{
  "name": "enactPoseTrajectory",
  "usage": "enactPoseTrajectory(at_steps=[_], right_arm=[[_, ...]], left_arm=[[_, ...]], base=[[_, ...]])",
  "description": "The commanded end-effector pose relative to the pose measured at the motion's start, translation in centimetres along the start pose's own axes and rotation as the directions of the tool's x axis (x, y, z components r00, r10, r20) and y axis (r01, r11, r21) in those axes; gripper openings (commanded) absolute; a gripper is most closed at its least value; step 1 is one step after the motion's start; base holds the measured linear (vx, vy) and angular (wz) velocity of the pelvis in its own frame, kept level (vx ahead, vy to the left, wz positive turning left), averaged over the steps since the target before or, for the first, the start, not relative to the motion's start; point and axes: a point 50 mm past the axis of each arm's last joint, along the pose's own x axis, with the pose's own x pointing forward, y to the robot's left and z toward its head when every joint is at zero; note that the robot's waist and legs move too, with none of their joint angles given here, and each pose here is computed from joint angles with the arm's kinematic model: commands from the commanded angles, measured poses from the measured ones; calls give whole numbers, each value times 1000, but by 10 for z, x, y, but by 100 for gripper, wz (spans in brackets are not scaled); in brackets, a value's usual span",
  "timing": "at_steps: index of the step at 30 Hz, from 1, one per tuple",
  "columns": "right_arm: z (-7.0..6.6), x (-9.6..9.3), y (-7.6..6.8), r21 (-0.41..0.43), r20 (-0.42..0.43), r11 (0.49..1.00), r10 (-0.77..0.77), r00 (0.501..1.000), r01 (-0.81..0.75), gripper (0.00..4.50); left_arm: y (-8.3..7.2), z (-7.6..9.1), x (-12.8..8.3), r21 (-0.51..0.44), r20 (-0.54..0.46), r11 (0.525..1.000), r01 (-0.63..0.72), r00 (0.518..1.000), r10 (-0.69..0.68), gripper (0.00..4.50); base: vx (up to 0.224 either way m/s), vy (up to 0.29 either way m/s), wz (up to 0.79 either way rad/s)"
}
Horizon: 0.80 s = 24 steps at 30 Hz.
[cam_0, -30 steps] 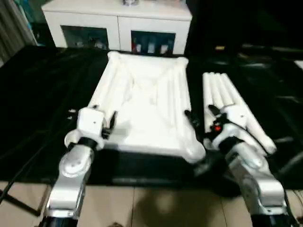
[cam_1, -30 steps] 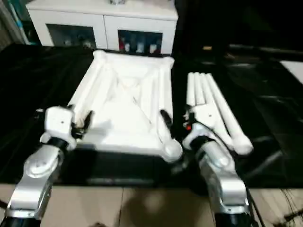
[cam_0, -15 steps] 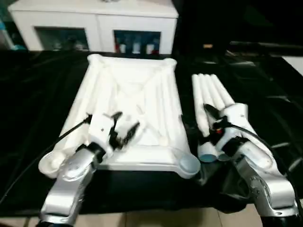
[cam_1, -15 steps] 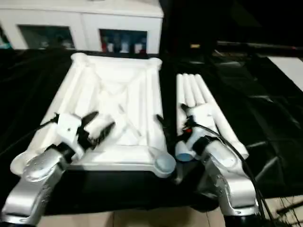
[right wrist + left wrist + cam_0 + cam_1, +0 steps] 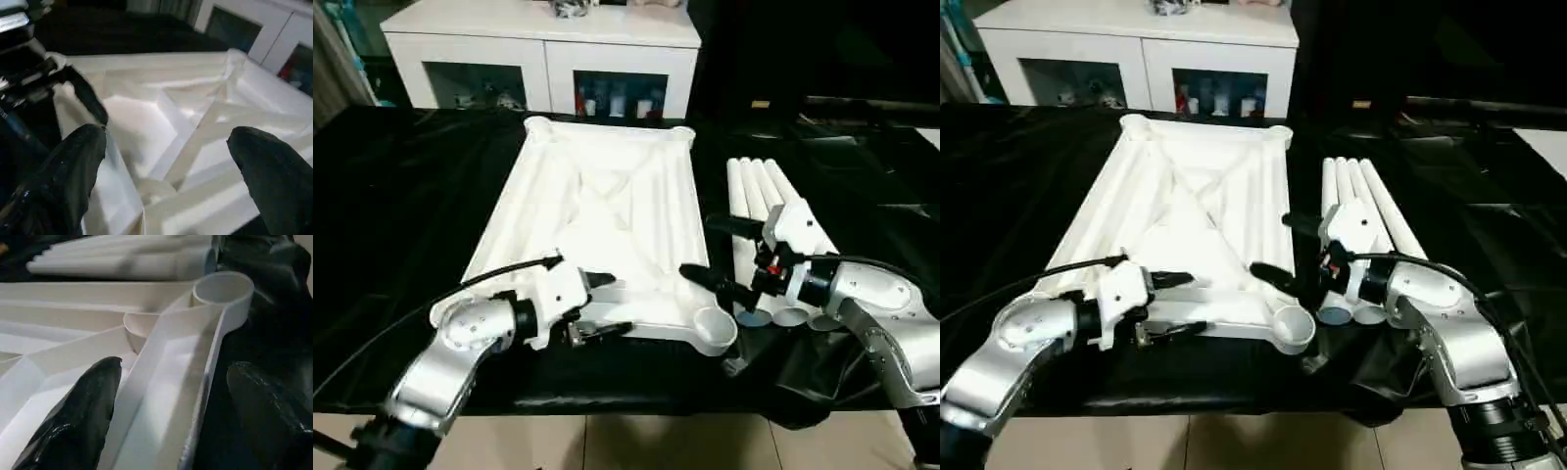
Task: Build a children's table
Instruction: Move to table
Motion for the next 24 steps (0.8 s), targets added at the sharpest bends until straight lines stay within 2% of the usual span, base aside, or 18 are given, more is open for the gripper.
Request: enactPoseTrajectory(at_steps=[1, 3, 6, 8, 12, 17, 24], right_arm=[[-2, -3, 1, 0, -18, 1000, 32, 999, -32, 440], [-4, -4, 2, 11, -25, 999, 45, 999, -45, 440], [-8, -10, 7, 22, -80, 992, 129, 988, -128, 440], [-10, -13, 10, 28, -108, 985, 171, 979, -169, 440], [-13, -19, 16, 59, -169, 966, 259, 951, -253, 440], [-17, -24, 17, 10, -256, 961, 271, 928, -278, 440], [-21, -24, 18, 0, -292, 960, 268, 918, -280, 440]], left_arm=[[2, 0, 2, 7, -28, 999, 45, 999, -45, 372], [3, 0, 2, 0, -31, 998, 64, 997, -64, 359], [2, 0, 0, -41, -55, 988, 150, 987, -152, 341], [2, 0, 0, -42, -65, 984, 172, 983, -174, 316], [3, -1, 0, -28, -87, 977, 212, 973, -214, 296], [8, -3, 4, 2, -146, 976, 219, 965, -216, 262], [19, -5, 12, 26, -212, 974, 227, 953, -216, 220]], base=[[0, 0, 0], [0, 0, 0], [0, 0, 0], [0, 0, 0], [0, 0, 0], [0, 0, 0], [0, 0, 0]])
